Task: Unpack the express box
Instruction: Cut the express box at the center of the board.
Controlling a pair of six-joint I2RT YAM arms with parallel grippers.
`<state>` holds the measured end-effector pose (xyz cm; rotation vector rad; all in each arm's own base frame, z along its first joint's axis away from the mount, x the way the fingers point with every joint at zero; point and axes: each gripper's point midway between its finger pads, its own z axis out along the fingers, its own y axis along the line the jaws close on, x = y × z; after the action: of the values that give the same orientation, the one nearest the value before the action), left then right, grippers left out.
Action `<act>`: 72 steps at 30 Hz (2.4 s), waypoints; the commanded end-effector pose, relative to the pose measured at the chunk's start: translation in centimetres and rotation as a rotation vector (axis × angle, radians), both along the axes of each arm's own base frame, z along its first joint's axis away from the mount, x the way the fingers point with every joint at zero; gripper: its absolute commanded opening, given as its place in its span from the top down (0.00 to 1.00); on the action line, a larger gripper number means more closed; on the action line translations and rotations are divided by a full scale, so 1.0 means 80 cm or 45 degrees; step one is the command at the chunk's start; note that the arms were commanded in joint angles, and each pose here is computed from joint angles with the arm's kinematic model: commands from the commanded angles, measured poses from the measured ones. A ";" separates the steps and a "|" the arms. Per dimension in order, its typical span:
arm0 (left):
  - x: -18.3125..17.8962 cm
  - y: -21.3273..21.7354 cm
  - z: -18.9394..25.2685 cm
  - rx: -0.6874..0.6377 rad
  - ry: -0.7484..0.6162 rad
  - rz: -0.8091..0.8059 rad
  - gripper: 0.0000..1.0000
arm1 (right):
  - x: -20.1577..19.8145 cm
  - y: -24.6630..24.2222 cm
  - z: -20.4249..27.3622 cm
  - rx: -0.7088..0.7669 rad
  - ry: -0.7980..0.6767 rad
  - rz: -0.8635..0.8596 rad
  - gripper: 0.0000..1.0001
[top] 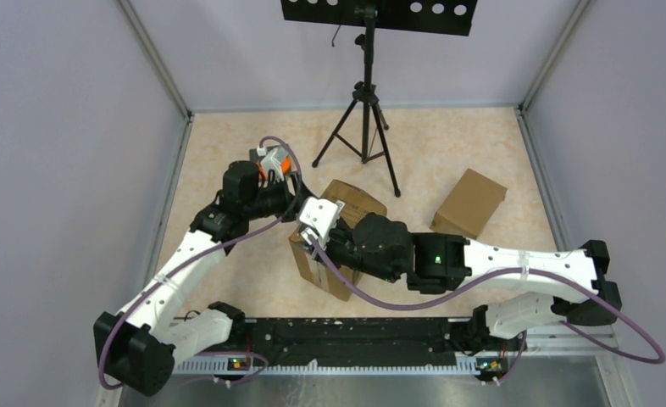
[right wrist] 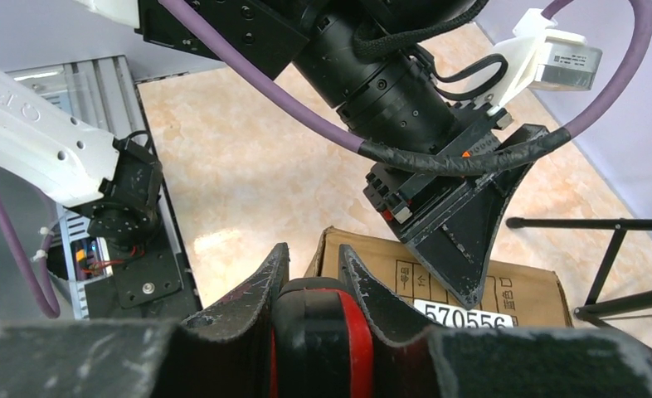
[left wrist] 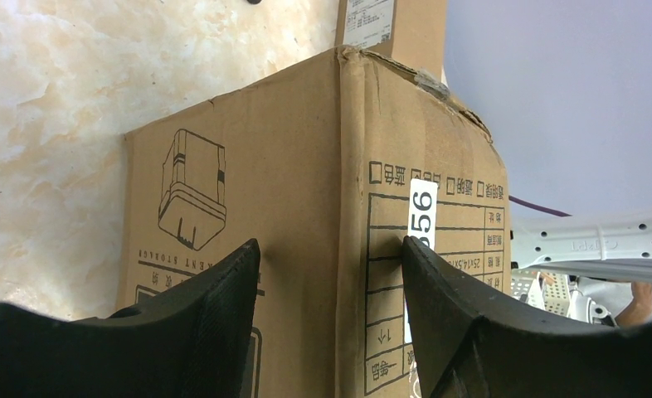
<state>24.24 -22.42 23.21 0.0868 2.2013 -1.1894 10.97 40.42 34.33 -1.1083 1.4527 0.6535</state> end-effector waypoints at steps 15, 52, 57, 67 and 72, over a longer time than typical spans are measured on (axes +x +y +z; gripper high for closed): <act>0.002 0.021 -0.052 0.172 0.104 0.060 0.34 | 0.000 -0.021 0.072 0.144 0.063 -0.046 1.00; 0.002 0.014 -0.028 0.120 0.065 0.034 0.23 | 0.004 -0.046 0.051 0.161 0.151 -0.102 1.00; 0.001 0.014 -0.031 0.120 0.071 0.034 0.23 | 0.002 -0.047 0.059 0.184 0.171 -0.096 1.00; 0.001 0.015 -0.032 0.116 0.072 0.036 0.23 | 0.002 -0.053 0.063 0.221 0.236 -0.084 1.00; 0.000 0.015 -0.032 0.114 0.072 0.036 0.23 | 0.006 -0.053 0.051 0.189 0.242 -0.107 1.00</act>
<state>24.20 -22.31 23.03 0.1003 2.2205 -1.1773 11.26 36.86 36.50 -0.9432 1.5976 0.7655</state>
